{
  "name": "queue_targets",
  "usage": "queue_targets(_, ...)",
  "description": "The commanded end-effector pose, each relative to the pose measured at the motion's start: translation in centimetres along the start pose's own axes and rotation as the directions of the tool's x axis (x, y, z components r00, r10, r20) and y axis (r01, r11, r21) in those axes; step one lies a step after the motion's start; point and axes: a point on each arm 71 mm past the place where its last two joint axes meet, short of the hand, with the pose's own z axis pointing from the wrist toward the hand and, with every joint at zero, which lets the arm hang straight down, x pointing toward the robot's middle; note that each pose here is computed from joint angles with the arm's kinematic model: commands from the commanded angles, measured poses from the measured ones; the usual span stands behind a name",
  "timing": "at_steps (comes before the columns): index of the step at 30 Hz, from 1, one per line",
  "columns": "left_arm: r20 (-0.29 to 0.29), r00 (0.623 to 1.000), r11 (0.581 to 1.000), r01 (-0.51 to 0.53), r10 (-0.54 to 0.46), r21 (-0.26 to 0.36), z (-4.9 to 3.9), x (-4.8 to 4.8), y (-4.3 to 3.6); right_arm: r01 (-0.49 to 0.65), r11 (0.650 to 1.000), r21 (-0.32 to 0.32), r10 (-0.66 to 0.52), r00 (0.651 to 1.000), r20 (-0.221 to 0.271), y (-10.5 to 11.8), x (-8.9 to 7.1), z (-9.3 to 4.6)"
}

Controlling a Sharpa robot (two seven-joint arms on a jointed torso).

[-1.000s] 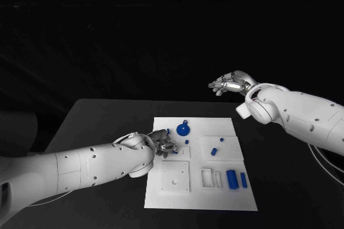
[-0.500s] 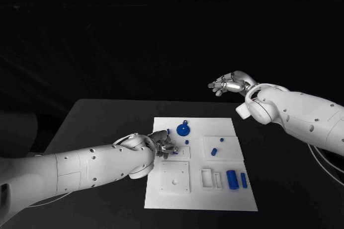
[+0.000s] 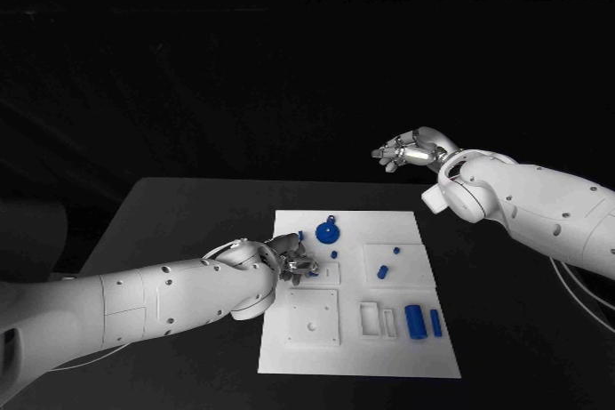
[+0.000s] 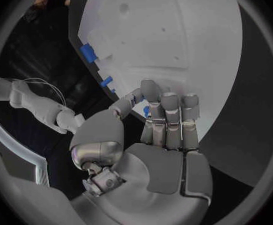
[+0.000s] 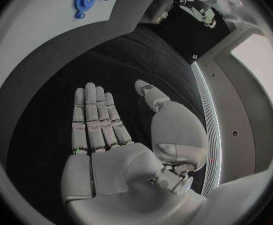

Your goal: Assemble the parts on the task board

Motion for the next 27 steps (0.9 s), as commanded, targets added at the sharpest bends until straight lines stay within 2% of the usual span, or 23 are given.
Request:
queue_targets(1, -0.030, 0.999, 1.000, -0.012, 0.012, 0.002, 0.11, 0.33, -0.15, 0.004, 1.000, -0.008, -0.005, 1.000, -0.021, 0.13, 0.27, 0.04)
queue_targets(11, -0.074, 0.997, 1.000, -0.017, 0.017, -0.004, 0.32, 0.66, -0.33, 0.005, 1.000, -0.007, -0.005, 1.000, -0.025, 0.15, 0.41, 0.12)
queue_targets(27, -0.094, 0.995, 1.000, -0.023, 0.024, 0.012, 0.35, 0.99, -0.89, 0.005, 1.000, -0.007, -0.005, 0.999, -0.032, 0.20, 0.58, 0.17)
